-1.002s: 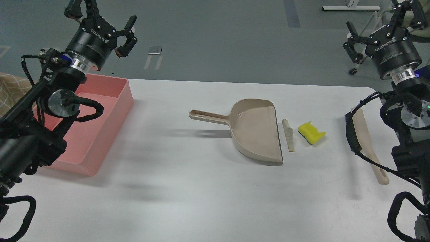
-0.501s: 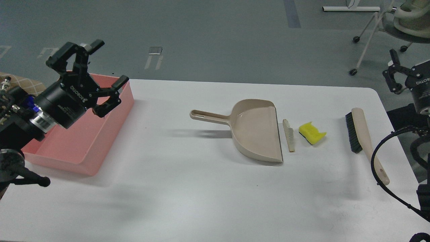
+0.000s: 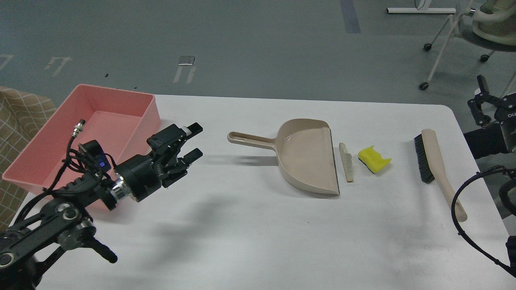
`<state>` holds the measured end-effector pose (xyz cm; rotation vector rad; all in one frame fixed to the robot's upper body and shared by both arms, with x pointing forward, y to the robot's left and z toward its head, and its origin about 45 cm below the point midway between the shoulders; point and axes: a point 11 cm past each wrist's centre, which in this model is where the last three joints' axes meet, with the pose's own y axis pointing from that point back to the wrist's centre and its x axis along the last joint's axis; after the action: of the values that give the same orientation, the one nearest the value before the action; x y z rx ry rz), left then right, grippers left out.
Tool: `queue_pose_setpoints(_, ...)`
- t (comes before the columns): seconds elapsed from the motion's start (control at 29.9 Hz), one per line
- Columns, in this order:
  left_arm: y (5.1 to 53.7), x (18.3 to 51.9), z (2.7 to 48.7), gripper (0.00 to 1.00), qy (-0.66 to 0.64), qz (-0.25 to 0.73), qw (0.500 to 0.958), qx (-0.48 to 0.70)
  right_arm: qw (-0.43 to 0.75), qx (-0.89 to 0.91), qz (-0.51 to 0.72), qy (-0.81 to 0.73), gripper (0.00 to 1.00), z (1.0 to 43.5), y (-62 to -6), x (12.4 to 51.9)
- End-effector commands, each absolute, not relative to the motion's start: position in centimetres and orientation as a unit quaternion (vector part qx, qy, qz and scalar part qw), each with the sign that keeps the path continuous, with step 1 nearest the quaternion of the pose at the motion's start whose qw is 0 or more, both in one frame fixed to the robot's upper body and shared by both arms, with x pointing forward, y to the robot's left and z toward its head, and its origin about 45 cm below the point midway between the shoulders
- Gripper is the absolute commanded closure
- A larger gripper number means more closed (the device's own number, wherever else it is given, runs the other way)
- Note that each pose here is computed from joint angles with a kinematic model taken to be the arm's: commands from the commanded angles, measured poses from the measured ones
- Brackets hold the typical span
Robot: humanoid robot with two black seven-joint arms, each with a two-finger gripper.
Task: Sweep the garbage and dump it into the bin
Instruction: 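Lower the left gripper past the pink bin toward the dustpan handle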
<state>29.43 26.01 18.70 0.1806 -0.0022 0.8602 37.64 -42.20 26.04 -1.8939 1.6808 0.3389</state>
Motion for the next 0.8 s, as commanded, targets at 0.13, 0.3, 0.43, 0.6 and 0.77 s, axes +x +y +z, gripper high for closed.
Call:
queue_pose_setpoints(0.13,23.4,32.9,14.8,0.1,0.023,0.425,0.899,0.099,0.287,-0.709,0.125,0.632,0.0,26.1,-42.5,37.5)
queue_pose_setpoints(0.3,22.9,34.7,13.2,0.1,0.038,0.445,0.889,0.104,0.286,-0.706,0.126,0.636,0.0,25.9,-42.9,37.2)
queue_pose_setpoints(0.43,22.5,35.5,13.1,0.1,0.039,0.449,0.887,0.101,0.284,-0.704,0.128,0.639,0.0,25.5,-43.0,37.0)
queue_pose_setpoints(0.6,22.0,36.3,12.3,0.18,0.047,0.453,0.884,0.106,0.284,-0.702,0.128,0.64,0.0,25.5,-43.2,36.9)
queue_pose_setpoints(0.77,20.7,36.5,11.6,0.31,0.045,0.441,0.889,0.113,0.284,-0.702,0.128,0.64,0.0,25.5,-43.2,36.9)
